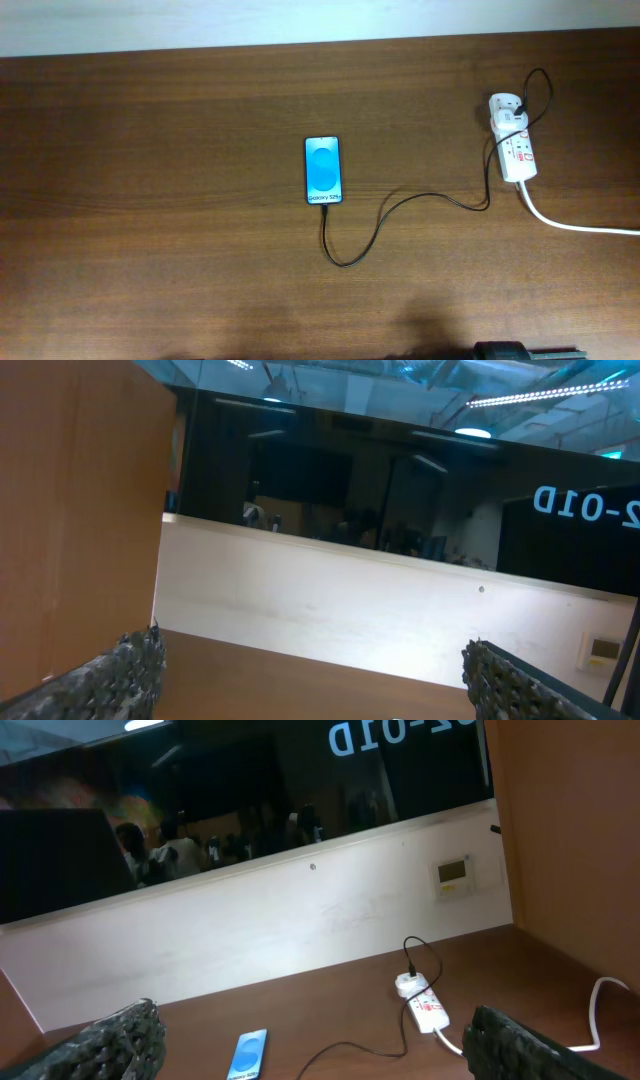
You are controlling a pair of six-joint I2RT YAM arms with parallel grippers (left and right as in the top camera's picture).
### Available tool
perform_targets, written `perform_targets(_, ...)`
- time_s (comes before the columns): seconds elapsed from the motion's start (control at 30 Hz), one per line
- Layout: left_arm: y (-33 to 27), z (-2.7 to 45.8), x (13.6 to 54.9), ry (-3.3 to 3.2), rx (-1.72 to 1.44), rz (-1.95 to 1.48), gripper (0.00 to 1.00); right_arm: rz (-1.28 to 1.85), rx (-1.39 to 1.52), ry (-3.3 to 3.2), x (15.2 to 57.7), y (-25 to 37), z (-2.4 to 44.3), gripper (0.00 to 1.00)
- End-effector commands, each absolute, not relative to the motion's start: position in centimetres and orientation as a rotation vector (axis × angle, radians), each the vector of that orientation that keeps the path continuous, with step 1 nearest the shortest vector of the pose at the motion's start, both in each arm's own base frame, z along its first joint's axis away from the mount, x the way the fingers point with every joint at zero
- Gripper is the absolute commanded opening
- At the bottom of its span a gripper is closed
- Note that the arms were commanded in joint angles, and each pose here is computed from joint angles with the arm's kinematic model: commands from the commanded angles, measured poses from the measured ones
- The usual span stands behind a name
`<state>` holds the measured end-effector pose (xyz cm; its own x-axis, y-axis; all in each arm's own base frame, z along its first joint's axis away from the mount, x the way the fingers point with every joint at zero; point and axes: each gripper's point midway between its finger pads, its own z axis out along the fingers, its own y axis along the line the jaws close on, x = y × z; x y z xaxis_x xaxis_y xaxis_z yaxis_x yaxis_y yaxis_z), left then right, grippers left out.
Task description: Plug charger to phone and switch on socket
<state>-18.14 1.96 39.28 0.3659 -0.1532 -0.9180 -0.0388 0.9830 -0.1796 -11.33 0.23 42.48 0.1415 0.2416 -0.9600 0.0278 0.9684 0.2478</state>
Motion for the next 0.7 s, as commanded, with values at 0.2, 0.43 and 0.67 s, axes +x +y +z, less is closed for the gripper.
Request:
perform_targets(0.2, 1.8, 39.3, -18.2, 1.195, -0.17, -0.066, 0.99, 0.161, 0.205, 1.434, -11.3, 0.4, 42.2, 0.98)
perform_targets(0.43, 1.8, 39.3, -18.2, 1.195, -0.17, -0.066, 0.99, 0.036, 0.233, 1.427, -11.5, -1.3, 42.2, 0.98)
perform_targets(0.67, 1.8, 39.3, -18.2, 1.195, -0.17, -0.066, 1.0, -0.051, 0.17, 1.558, -5.4, -1.5, 41.5, 0.98)
